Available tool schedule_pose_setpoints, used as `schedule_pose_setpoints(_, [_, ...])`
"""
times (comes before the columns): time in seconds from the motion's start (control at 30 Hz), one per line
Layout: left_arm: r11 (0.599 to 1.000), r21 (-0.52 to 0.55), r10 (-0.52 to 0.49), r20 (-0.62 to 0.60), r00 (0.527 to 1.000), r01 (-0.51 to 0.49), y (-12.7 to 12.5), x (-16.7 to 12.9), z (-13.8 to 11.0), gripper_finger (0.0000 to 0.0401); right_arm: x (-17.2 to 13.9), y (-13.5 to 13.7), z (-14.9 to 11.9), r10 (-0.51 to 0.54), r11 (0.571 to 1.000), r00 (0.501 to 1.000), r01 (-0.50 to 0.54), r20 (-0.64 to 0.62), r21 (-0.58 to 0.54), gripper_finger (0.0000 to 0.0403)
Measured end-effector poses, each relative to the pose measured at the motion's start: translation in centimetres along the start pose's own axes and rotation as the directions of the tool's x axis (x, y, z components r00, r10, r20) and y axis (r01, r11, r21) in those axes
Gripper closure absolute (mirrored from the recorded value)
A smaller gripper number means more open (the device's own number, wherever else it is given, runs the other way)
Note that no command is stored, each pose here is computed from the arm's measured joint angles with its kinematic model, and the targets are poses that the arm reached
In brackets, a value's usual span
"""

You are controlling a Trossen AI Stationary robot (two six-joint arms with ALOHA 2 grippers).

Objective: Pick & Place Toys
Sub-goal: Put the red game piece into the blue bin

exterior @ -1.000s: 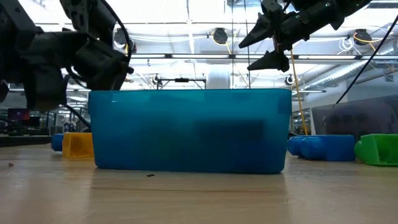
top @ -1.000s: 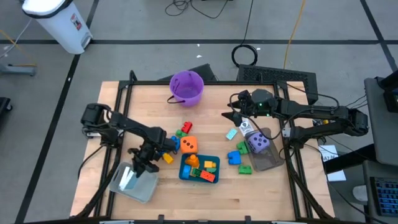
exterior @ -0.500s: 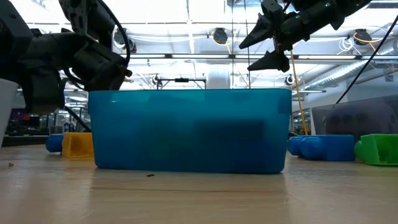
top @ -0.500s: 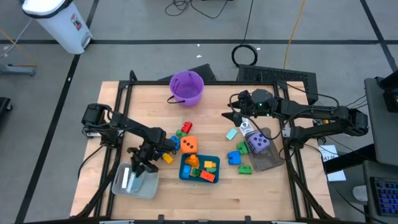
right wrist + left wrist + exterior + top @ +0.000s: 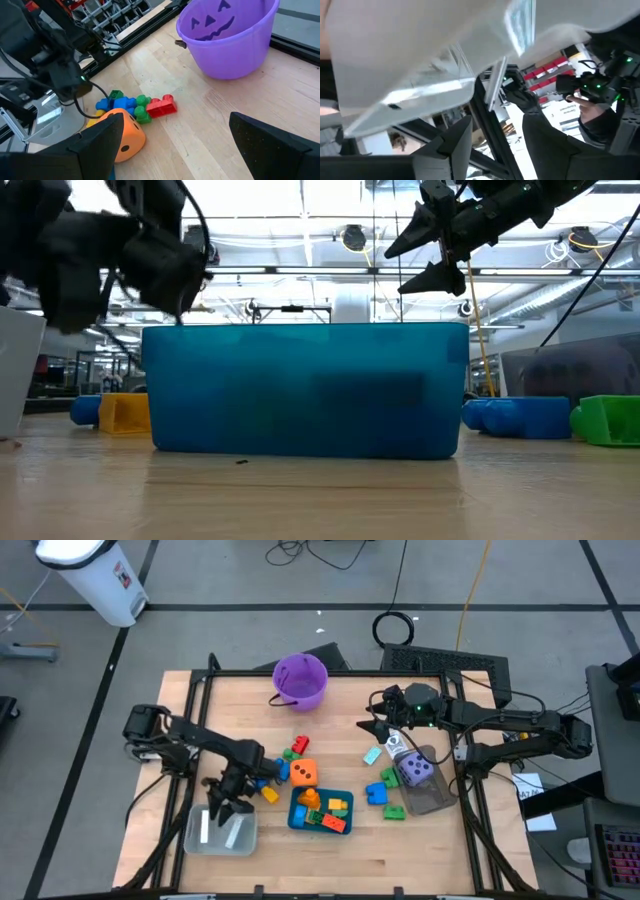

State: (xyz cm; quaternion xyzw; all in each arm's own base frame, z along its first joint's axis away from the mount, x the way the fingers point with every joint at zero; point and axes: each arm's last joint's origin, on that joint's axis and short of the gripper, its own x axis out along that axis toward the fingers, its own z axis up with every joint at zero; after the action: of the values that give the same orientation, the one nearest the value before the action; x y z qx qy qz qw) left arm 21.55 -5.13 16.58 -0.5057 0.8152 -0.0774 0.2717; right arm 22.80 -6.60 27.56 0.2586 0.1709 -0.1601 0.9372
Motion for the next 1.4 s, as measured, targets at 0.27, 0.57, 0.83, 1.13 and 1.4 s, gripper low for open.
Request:
schedule_pose_setpoints(0.27, [0.986,0.155,-0.08,0.106,0.991,0.063,-1.5,-3.0,-4.0,0.0217,0.0,0.0,0.0,0.0,1.0,1.0,0.0,0.001,0.002,0.0046])
schedule_pose_setpoints(0.57, [0.862,0.493,-0.155,0.48,0.864,-0.12,-3.8,-7.4,-8.0,0.0217,-0.1,1.0,1.1,0.081,0.996,0.99,-0.083,0.119,0.011,0.0046])
schedule_pose_setpoints(0.83, [0.724,0.493,-0.268,0.845,0.462,-0.482,-6.7,-10.3,-8.0,0.0217,-0.5,2.1,2.5,0.175,0.981,0.947,-0.193,0.27,0.038,0.0046])
schedule_pose_setpoints(1.13, [0.851,0.198,-0.175,0.98,0.093,-0.486,-6.9,-13.1,-6.0,0.0217,-0.3,2.9,1.9,0.186,0.978,0.95,-0.202,0.251,0.04,0.0046])
schedule_pose_setpoints(1.4, [0.947,0.061,-0.035,0.996,0.087,-0.315,-4.6,-16.3,-1.3,0.0215,0.9,2.9,1.2,0.154,0.985,0.963,-0.168,0.221,0.047,0.0046])
